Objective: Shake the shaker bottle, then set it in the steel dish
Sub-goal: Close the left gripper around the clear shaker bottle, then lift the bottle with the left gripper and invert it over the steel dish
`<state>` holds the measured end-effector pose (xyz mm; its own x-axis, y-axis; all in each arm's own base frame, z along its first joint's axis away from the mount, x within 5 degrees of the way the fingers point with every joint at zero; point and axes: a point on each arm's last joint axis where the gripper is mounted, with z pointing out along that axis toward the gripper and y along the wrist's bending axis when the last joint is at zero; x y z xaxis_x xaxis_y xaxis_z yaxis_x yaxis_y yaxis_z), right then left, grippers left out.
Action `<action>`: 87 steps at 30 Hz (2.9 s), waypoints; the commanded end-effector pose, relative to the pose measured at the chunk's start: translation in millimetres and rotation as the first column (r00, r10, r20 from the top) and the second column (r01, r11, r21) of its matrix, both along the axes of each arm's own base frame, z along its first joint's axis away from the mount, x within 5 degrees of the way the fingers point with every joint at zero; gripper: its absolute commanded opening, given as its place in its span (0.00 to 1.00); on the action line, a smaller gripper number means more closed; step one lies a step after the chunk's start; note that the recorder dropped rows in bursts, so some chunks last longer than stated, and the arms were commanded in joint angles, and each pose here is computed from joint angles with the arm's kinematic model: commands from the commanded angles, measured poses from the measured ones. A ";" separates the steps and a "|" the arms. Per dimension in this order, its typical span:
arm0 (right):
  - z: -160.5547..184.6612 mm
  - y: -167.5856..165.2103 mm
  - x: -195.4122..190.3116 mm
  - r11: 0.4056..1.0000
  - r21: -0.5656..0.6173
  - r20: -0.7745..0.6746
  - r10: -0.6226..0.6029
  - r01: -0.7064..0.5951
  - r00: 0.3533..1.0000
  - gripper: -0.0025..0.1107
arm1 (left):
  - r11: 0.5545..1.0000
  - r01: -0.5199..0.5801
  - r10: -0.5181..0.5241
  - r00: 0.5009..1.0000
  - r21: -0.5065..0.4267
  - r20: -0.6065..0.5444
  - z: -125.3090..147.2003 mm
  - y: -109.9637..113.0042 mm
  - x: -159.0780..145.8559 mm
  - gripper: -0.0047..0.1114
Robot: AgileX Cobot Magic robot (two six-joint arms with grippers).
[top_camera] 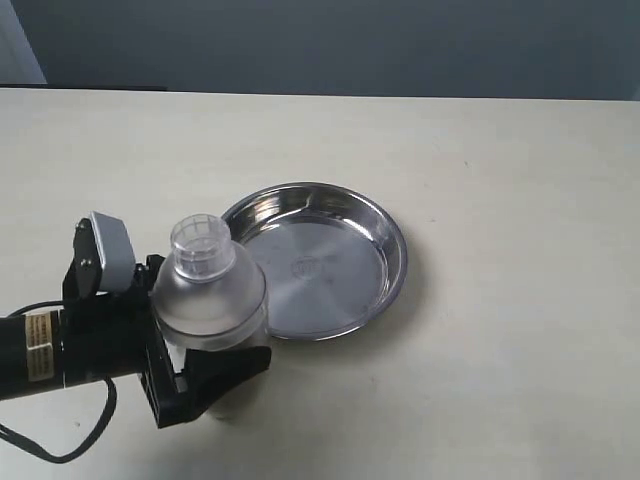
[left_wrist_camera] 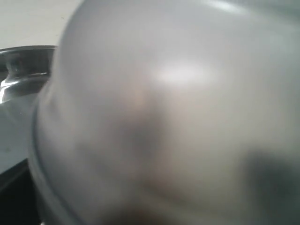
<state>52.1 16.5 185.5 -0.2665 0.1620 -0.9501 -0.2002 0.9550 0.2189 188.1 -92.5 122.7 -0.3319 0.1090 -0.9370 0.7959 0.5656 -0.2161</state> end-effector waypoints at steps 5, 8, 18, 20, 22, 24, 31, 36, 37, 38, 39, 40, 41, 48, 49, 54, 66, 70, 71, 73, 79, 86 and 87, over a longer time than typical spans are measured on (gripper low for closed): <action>0.7 -0.1 0.0 1.000 0.002 0.012 -0.001 0.001 1.000 0.02 | 1.000 0.003 -0.003 1.000 -0.022 -0.008 1.7 -1.8 3.4 0.94; 0.7 -0.1 0.0 1.000 0.002 0.012 -0.001 0.001 1.000 0.02 | 1.000 0.014 -0.014 1.000 -0.021 -0.008 1.6 -2.3 2.6 0.94; 0.7 -0.1 0.0 1.000 0.002 0.012 -0.001 0.001 1.000 0.02 | 0.997 0.070 -0.070 0.997 -0.022 -0.023 1.0 -4.7 -2.1 0.82; 0.7 -0.1 0.0 1.000 0.002 0.012 -0.001 0.001 1.000 0.02 | 0.997 0.077 -0.078 0.997 -0.018 -0.018 0.9 -4.9 -2.5 0.58; 0.7 -0.1 0.0 1.000 0.002 0.012 -0.001 0.001 1.000 0.02 | 0.993 0.121 -0.121 0.993 0.001 0.005 0.5 -6.2 -5.3 0.27; 0.7 -0.1 0.0 1.000 0.002 0.012 -0.001 0.001 1.000 0.02 | 0.987 0.159 -0.159 0.987 0.015 0.019 0.2 -7.3 -8.0 0.05; 0.7 -0.1 0.0 1.000 0.002 0.012 -0.001 0.001 1.000 0.02 | 0.994 0.110 -0.110 0.994 0.004 0.012 0.7 -5.7 -4.3 0.04; 0.7 -0.1 0.0 1.000 0.002 0.012 -0.001 0.001 1.000 0.02 | 0.998 -0.035 0.031 0.997 -0.061 -0.064 2.6 -1.1 4.7 0.04; 0.7 -0.1 0.0 1.000 0.002 0.012 -0.001 0.001 1.000 0.02 | 0.997 -0.039 0.035 0.997 -0.065 -0.068 3.0 -1.0 4.9 0.04; 0.7 -0.1 0.0 1.000 0.002 0.012 -0.001 0.001 1.000 0.02 | 0.997 -0.042 0.037 0.997 -0.071 -0.069 4.5 -1.0 4.8 0.04; 0.7 -0.1 0.0 1.000 0.002 0.012 -0.001 0.001 1.000 0.02 | 0.996 -0.043 0.038 0.997 -0.077 -0.074 5.5 -1.1 4.7 0.04; 0.7 -0.1 0.0 1.000 0.002 0.012 -0.001 0.001 1.000 0.02 | 0.995 -0.046 0.038 0.996 -0.091 -0.085 7.6 -1.3 4.3 0.04; 0.7 -0.1 0.0 1.000 0.002 0.012 -0.001 0.001 1.000 0.02 | 0.994 -0.049 0.040 0.995 -0.101 -0.089 10.0 -1.3 4.0 0.04; 0.7 -0.1 0.0 1.000 0.002 0.012 -0.001 0.001 1.000 0.02 | 0.979 -0.096 0.097 0.995 -0.179 -0.005 41.5 1.4 3.7 0.04; 0.7 -0.1 0.0 1.000 0.002 0.012 -0.001 0.001 1.000 0.02 | 0.972 -0.118 0.127 0.991 -0.205 0.029 51.4 3.0 4.5 0.04; 0.7 -0.1 0.0 1.000 0.002 0.012 -0.001 0.001 1.000 0.02 | 0.941 -0.112 0.193 0.953 -0.320 0.233 108.1 5.5 15.0 0.04; 0.7 -0.1 0.0 1.000 0.002 0.012 -0.001 0.001 1.000 0.02 | 0.973 -0.079 0.103 0.989 -0.219 0.102 111.1 -15.5 68.3 0.04; 0.7 -0.1 0.0 1.000 0.002 0.012 -0.001 0.001 1.000 0.02 | 0.915 0.034 0.085 0.958 -0.402 0.274 151.8 -20.5 68.5 0.04; 0.7 -0.1 0.0 1.000 0.002 0.012 -0.001 0.001 1.000 0.02 | 0.922 0.030 0.098 0.947 -0.387 0.306 163.1 -20.0 69.1 0.04; 0.7 -0.1 0.0 1.000 0.002 0.012 -0.001 0.001 1.000 0.02 | 0.959 -0.033 0.115 0.952 -0.282 0.282 162.4 -22.7 71.6 0.04; 0.7 -0.1 0.0 1.000 0.002 0.012 -0.001 0.001 1.000 0.02 | 0.980 -0.002 0.039 0.982 -0.199 0.183 134.4 -46.9 75.0 0.04; 0.7 -0.1 0.0 1.000 0.002 0.012 -0.001 0.001 1.000 0.02 | 0.995 -0.094 0.097 0.987 -0.029 0.131 128.8 -52.6 77.6 0.04; 0.7 -0.1 0.0 1.000 0.002 0.012 -0.001 0.001 1.000 0.02 | 0.996 -0.071 0.076 0.991 -0.047 0.112 126.9 -54.7 77.1 0.04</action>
<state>52.1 16.5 185.5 -0.2669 0.1640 -0.9497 -0.1996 0.9546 0.2209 262.6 -141.7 280.3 -0.1012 -0.0180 -0.9947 0.7892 0.6074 -0.0913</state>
